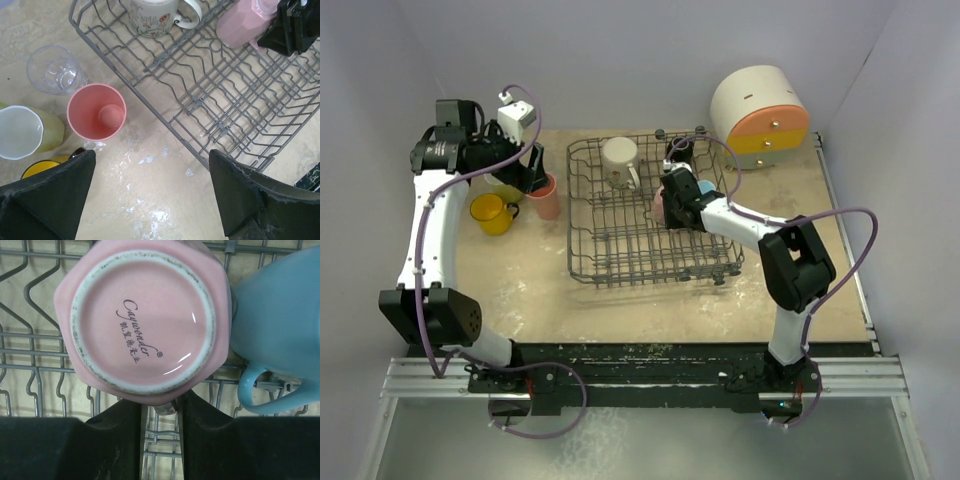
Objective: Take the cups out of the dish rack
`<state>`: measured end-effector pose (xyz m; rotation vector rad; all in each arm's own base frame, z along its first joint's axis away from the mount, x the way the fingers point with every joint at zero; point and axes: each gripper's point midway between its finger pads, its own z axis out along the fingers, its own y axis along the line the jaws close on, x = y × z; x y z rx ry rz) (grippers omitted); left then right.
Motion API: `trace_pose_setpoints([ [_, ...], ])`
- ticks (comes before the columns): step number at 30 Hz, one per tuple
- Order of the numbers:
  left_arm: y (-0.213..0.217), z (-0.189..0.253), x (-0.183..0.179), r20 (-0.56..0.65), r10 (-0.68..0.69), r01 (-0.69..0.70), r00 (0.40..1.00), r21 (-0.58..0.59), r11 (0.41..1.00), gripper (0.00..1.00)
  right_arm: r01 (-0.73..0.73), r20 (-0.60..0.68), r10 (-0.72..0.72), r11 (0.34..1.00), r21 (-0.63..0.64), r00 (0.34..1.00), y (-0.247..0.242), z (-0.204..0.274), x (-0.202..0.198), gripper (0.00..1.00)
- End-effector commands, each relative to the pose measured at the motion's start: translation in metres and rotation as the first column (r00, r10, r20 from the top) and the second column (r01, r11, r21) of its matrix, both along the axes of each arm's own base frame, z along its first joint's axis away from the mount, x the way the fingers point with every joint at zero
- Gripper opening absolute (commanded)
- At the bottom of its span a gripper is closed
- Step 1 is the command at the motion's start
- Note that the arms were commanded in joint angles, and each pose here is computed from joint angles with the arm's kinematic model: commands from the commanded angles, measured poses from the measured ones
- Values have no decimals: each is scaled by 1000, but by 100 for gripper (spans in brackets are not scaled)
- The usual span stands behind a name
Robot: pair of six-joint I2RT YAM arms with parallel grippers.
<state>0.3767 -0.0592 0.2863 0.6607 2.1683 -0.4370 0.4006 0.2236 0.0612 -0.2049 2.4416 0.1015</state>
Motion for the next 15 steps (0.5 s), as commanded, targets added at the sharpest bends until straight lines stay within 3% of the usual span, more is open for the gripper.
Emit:
trace_pose_setpoints([
  [1,-5,34,-7,112,-9,14,994,-37,999,100,6,110,-8,1000,18,994,10,39,17,27],
  [10,-5,23,-11,106,-47,49,993,-11,999,99,9,188,-19,999,52,982,8,93,17,2],
  [15,-6,24,-14,140,-67,67,988,3,998,99,-25,232,-1,994,109,973,17,132,13,0],
])
